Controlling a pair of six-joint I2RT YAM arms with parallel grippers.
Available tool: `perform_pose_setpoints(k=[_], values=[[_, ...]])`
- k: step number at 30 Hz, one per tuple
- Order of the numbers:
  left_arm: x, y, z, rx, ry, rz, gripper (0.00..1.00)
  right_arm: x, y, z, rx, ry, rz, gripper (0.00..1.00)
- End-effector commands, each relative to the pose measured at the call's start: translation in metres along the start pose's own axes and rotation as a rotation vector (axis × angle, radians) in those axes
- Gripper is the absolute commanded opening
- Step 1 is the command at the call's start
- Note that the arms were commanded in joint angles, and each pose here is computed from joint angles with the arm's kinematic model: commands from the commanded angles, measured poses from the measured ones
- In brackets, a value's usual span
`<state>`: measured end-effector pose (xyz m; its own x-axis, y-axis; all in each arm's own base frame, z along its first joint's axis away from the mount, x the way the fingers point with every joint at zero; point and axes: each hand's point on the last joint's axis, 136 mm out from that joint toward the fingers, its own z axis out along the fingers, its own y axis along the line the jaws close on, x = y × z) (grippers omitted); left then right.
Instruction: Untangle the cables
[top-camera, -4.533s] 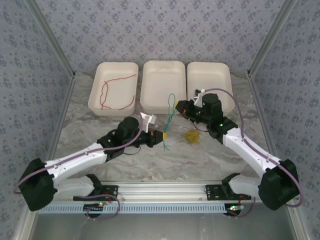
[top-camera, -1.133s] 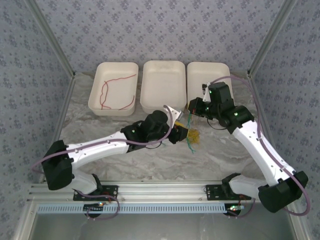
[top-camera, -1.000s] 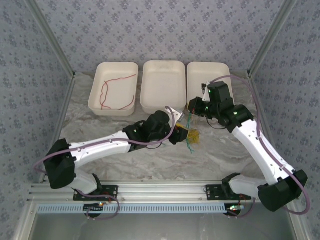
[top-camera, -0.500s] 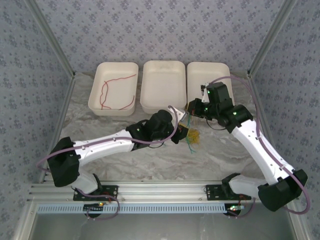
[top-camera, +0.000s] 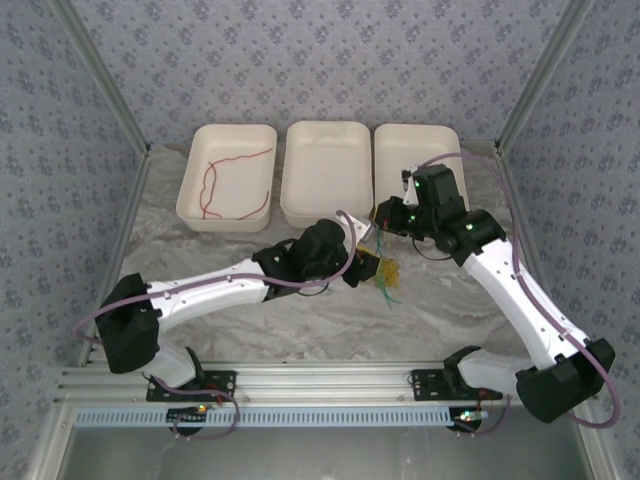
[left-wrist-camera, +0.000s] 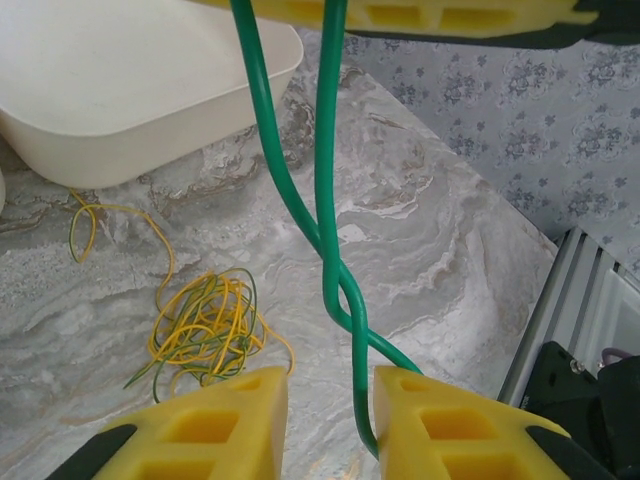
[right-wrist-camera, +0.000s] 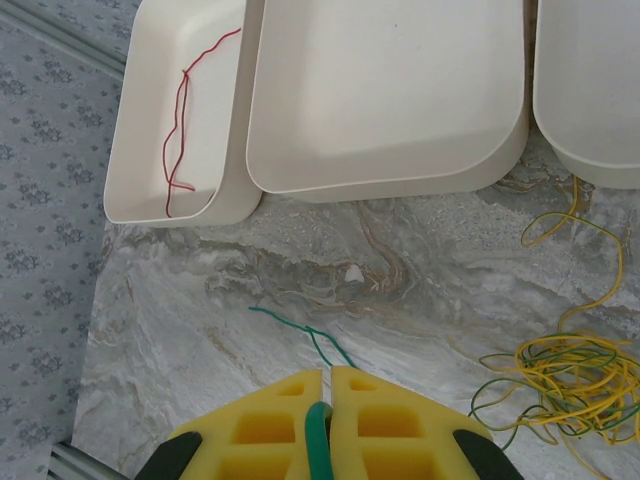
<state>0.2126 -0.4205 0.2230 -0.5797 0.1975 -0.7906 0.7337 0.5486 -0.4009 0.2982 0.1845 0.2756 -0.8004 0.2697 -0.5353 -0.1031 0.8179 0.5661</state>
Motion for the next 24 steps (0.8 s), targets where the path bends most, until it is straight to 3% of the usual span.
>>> perform_pose_setpoints(k=[1,10,18,21,24], values=[[-0.012,-0.012,0.004,0.038,-0.022,0.015,0.31,-0.005,0.007,-0.004,-0.022,-0.007,0.021,0.00],[0.004,-0.015,0.012,0.043,0.016,0.016,0.35,-0.013,0.004,-0.010,-0.052,-0.004,0.064,0.00],[0.002,-0.018,0.022,0.067,-0.005,0.002,0.33,-0.010,0.004,-0.009,-0.072,0.012,0.101,0.00],[0.001,-0.021,0.024,0.076,-0.015,0.001,0.26,-0.010,0.003,-0.010,-0.073,0.012,0.111,0.00],[-0.002,-0.021,0.023,0.070,-0.035,0.000,0.12,-0.010,0.001,-0.011,-0.072,0.013,0.117,0.00]])
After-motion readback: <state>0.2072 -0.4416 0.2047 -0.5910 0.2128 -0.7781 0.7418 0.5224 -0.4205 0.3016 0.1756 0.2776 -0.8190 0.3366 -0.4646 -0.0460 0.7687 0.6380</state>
